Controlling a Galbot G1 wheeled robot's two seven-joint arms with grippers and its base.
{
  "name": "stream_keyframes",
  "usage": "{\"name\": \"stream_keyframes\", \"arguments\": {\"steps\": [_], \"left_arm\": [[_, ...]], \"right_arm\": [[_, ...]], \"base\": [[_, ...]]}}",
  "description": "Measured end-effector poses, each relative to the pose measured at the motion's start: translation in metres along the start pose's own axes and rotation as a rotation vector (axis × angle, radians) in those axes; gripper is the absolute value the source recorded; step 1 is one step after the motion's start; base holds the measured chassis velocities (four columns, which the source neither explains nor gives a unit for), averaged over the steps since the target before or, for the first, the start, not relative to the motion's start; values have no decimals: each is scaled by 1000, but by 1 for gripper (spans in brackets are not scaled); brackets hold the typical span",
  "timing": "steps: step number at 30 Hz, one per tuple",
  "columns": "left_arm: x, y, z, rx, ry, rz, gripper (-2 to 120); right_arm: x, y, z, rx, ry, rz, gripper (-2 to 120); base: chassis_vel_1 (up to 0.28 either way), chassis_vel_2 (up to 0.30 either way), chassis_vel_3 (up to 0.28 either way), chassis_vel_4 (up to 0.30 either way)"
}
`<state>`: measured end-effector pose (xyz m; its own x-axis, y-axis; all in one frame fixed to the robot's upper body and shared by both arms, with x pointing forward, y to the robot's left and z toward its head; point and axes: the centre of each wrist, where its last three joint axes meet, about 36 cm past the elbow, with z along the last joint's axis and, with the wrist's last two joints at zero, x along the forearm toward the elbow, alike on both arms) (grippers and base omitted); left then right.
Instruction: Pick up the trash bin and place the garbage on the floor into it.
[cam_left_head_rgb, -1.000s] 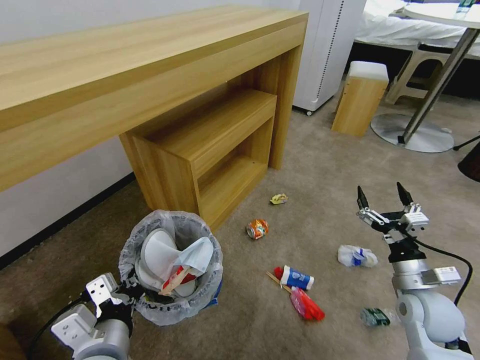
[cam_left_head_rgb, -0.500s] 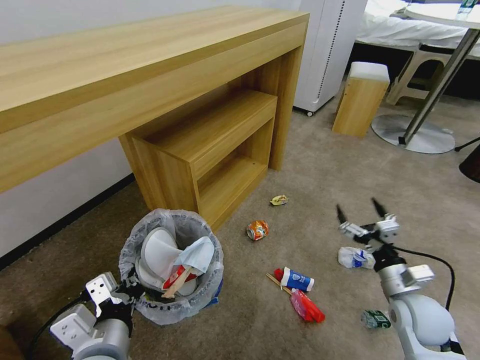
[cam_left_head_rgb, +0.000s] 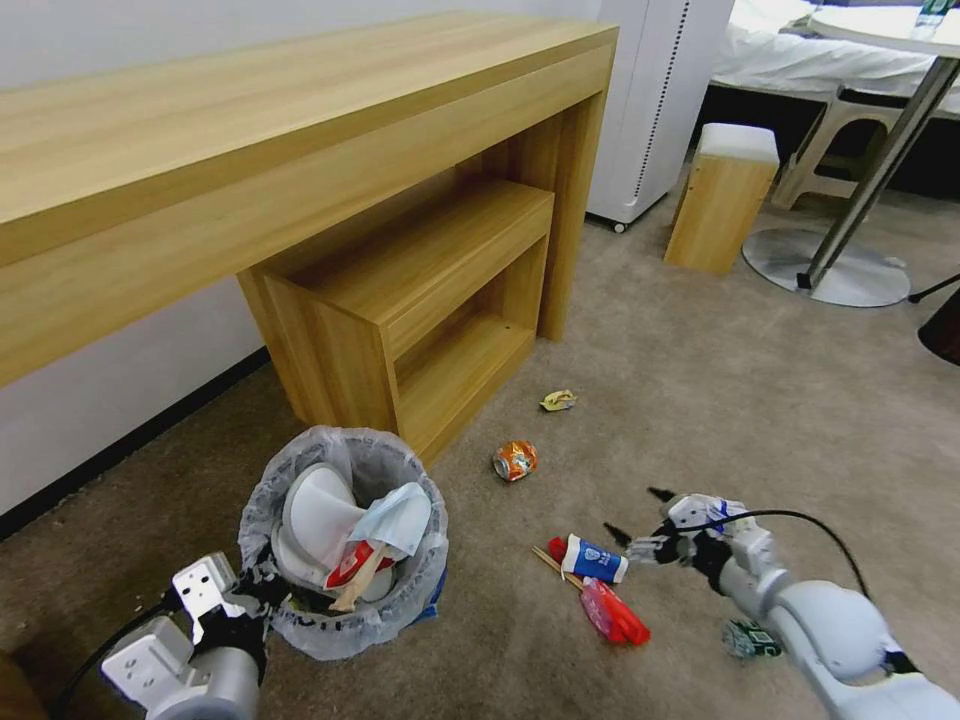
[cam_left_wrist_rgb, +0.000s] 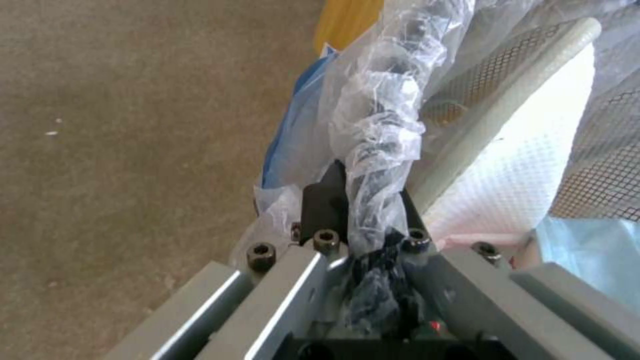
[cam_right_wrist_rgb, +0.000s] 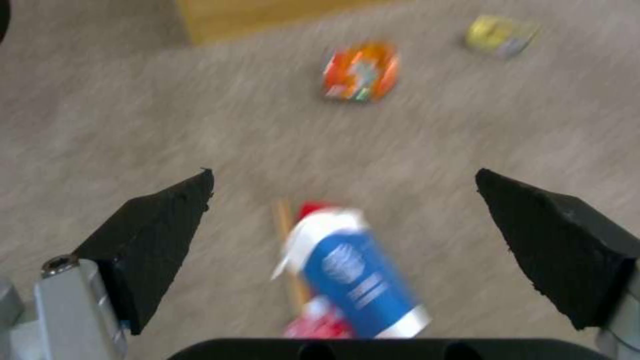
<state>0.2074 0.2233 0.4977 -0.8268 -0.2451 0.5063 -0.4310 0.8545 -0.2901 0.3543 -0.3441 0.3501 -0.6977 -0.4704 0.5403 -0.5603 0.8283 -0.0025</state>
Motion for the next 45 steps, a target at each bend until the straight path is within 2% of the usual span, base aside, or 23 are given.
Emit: {"name": "stream_keyframes", "arguments": {"steps": [2,7,14,18,19,21,23,26,27,28,30,33,34,37,45], "left_arm": [[1,2,1,-3,-2,-7,1],[-1,-2,-1,3,-11,7,1],[-4,-8,-4,6,-25,28,1],[-5,-9,-7,10,-36,37,1],[-5,-9,-7,10,-36,37,1],[-7,-8,-8,12,-37,38,1],[-9,-8,-9,13,-37,39,1],[-13,-6,-8,14,-34,36,1],[-13,-6,-8,14,-34,36,1],[-14,-6,-7,14,-31,36,1],[-15,-6,-7,15,-29,36,1],[-15,-6,-6,15,-27,38,1],[-15,-6,-6,15,-27,38,1],[-16,-4,-7,14,-29,38,1],[-16,-4,-8,15,-29,37,1]], "right_arm": [[-3,6,18,-5,66,-12,100],[-9,7,44,-27,154,-12,100],[-15,13,70,-90,268,18,95],[-22,13,82,-106,326,43,82],[-22,13,82,-106,326,43,82],[-26,11,86,-114,347,56,72],[-28,11,87,-120,355,64,71],[-31,7,87,-124,372,86,52],[-31,7,87,-124,372,86,52],[-33,5,88,-124,375,94,45],[-34,3,88,-124,377,100,42],[-38,-2,91,-120,380,115,27],[-38,-2,91,-120,380,115,27],[-43,-8,92,-115,373,126,14],[-55,-8,90,-97,361,121,10]], "base": [[0,0,0,0],[0,0,0,0],[0,0,0,0],[0,0,0,0],[0,0,0,0],[0,0,0,0],[0,0,0,0],[0,0,0,0],[0,0,0,0],[0,0,0,0],[0,0,0,0],[0,0,0,0],[0,0,0,0],[0,0,0,0],[0,0,0,0]]}}
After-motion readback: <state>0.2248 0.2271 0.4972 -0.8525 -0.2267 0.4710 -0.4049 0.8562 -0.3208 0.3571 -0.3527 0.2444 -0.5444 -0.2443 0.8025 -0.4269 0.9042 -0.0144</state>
